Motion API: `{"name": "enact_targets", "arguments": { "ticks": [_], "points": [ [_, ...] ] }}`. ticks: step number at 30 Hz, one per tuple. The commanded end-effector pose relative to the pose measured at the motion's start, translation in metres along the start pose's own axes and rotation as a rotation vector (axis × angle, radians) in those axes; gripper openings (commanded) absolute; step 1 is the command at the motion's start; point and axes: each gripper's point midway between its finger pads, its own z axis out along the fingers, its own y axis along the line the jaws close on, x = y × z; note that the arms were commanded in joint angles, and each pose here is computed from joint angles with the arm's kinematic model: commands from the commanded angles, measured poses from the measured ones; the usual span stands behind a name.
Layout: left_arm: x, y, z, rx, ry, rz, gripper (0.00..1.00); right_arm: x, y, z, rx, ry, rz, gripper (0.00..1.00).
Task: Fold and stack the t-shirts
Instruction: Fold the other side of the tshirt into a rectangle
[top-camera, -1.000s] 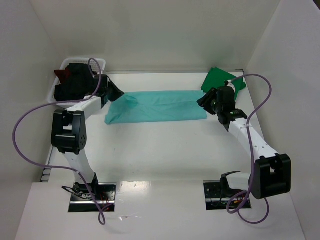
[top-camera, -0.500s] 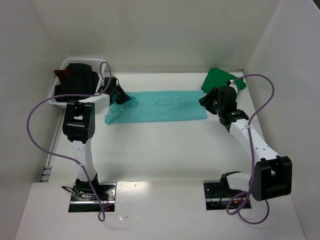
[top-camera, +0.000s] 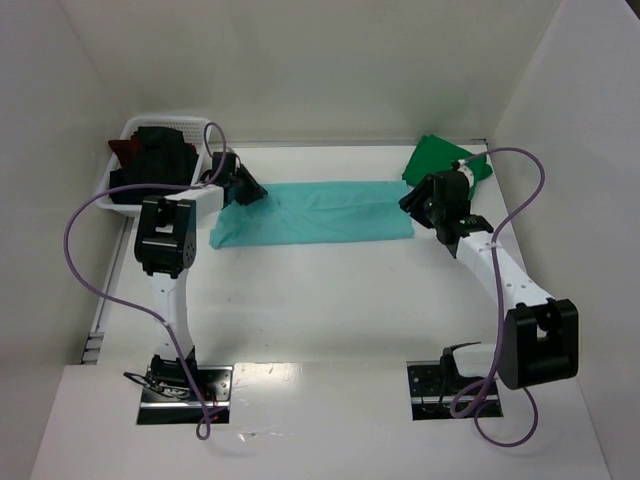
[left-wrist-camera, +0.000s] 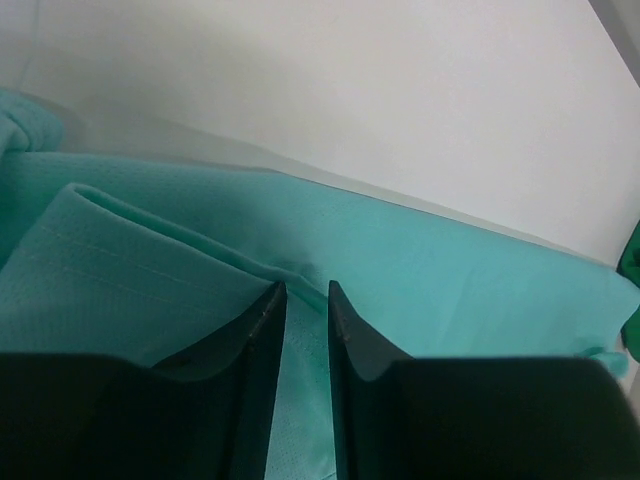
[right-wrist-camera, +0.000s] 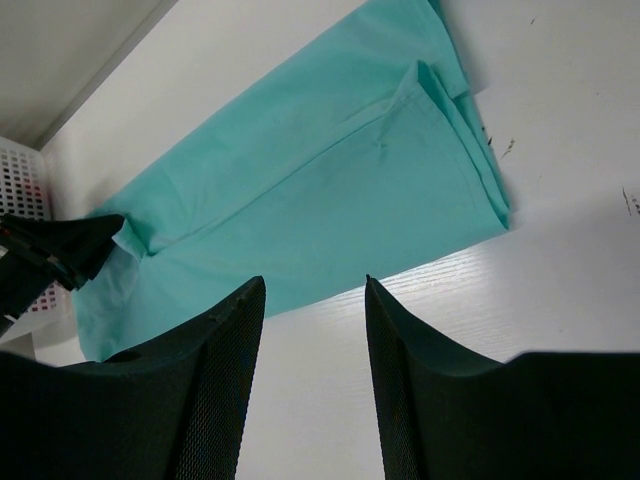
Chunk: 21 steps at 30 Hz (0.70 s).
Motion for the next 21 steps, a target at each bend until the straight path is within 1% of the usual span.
{"name": "enact_targets", "arguments": {
  "ticks": [1,2,3,6,7,8,9,10,11,12,13,14,15,16,17,18,19,20,21],
  "points": [
    [-0.007,-0.014,0.012,0.053,-0.022,0.003,0.32,-0.023,0.009,0.004,-0.002,-0.055,-0.008,0.51],
    [-0.003,-0.02,0.012,0.058,-0.015,0.009,0.34,-0.022,0.01,0.004,-0.009,-0.049,-0.019,0.51],
    [0.001,-0.016,0.016,0.056,0.0,0.007,0.35,-0.023,0.011,0.006,-0.008,-0.049,-0.028,0.51],
    [0.0,-0.017,0.017,0.053,0.003,0.017,0.43,-0.021,0.016,0.01,-0.032,-0.024,-0.063,0.51],
    [-0.008,-0.025,0.013,0.065,-0.01,0.03,0.46,-0.026,0.023,0.008,-0.053,-0.03,-0.078,0.55],
    [-0.014,-0.032,0.009,0.074,-0.02,0.033,0.54,-0.026,0.021,0.013,-0.053,-0.017,-0.094,0.62],
    [-0.022,-0.039,-0.002,0.073,-0.042,0.035,0.61,-0.024,0.025,0.014,-0.074,0.006,-0.143,0.67],
    [-0.028,-0.044,-0.009,0.074,-0.059,0.046,0.68,-0.034,0.035,0.013,-0.093,0.001,-0.168,0.72],
    [-0.034,-0.049,-0.016,0.073,-0.076,0.059,0.73,-0.032,0.036,0.019,-0.096,0.022,-0.201,0.78],
    [-0.04,-0.063,-0.033,0.081,-0.096,0.067,0.85,-0.036,0.039,0.021,-0.106,0.027,-0.265,0.9],
    [-0.048,-0.064,-0.041,0.06,-0.128,0.077,0.91,-0.049,0.052,0.019,-0.131,0.011,-0.292,0.99],
    [-0.054,-0.068,-0.051,0.052,-0.147,0.077,0.95,-0.049,0.053,0.021,-0.133,0.029,-0.328,0.99],
    [-0.06,-0.075,-0.069,0.052,-0.169,0.078,0.99,-0.045,0.051,0.032,-0.127,0.058,-0.37,0.99],
    [-0.06,-0.069,-0.076,0.023,-0.183,0.074,0.99,-0.056,0.061,0.032,-0.156,0.049,-0.452,0.99],
    [-0.06,-0.07,-0.084,0.022,-0.194,0.048,0.99,-0.051,0.059,0.036,-0.159,0.089,-0.505,0.99],
    [-0.064,-0.079,-0.102,0.043,-0.215,0.043,1.0,-0.043,0.052,0.049,-0.152,0.13,-0.555,0.99],
    [-0.057,-0.082,-0.108,0.049,-0.209,0.037,1.0,-0.048,0.05,0.055,-0.126,0.116,-0.652,0.99],
    [-0.047,-0.072,-0.11,0.032,-0.191,0.024,1.0,-0.046,0.044,0.061,-0.091,0.117,-0.686,0.99],
    [-0.046,-0.078,-0.122,0.054,-0.193,0.027,1.0,-0.047,0.044,0.067,-0.081,0.098,-0.721,0.99]
  ]
}}
